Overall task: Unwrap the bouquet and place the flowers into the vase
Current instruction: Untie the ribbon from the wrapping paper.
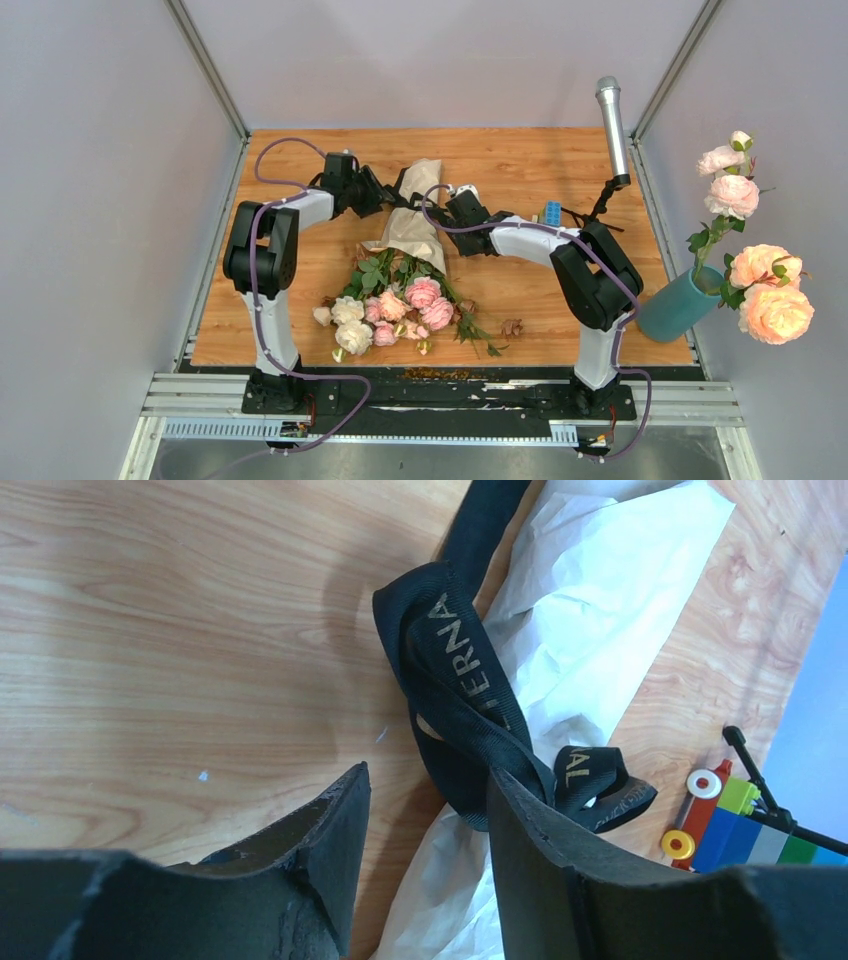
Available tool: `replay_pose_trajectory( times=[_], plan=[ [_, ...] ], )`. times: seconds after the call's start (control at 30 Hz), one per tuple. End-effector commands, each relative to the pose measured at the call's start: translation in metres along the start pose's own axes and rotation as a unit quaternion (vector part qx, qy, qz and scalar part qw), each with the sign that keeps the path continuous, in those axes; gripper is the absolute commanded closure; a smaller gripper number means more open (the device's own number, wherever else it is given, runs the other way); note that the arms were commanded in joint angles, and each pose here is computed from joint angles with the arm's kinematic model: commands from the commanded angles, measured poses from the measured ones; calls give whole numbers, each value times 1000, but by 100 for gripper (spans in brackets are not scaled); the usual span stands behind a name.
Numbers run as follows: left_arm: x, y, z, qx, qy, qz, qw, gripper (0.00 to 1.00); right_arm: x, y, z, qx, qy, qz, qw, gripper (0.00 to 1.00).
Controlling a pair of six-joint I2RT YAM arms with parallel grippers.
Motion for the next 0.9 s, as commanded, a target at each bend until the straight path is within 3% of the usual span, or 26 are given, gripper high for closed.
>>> replay_pose_trajectory(
  times=[0.0,0.3,0.6,0.87],
  plan=[
    [-5,4,-18,-1,-32,-3,999,47,9,6,0,-9,7,-22,1000,100],
    [-6,-6,-23,4,-39,7,999,55,10,3,-1,-9,3,-20,1000,100],
    [14,-1,-34,2,-63,-46,997,96,13,0,-3,-10,-2,-21,1000,100],
    [40,4,-50,-42,-90,-105,990,100,13,-3,-4,-11,-4,-18,1000,100]
  ],
)
Point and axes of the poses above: each gripper's point midway between its finger pads, its own x axis back along the fingers, its own z axis along the line the jaws close on, y = z × x, the point moved 10 cm from there along x, back along the fingers, and after that the axes turned 11 degrees about x, right-handed, at the moved point
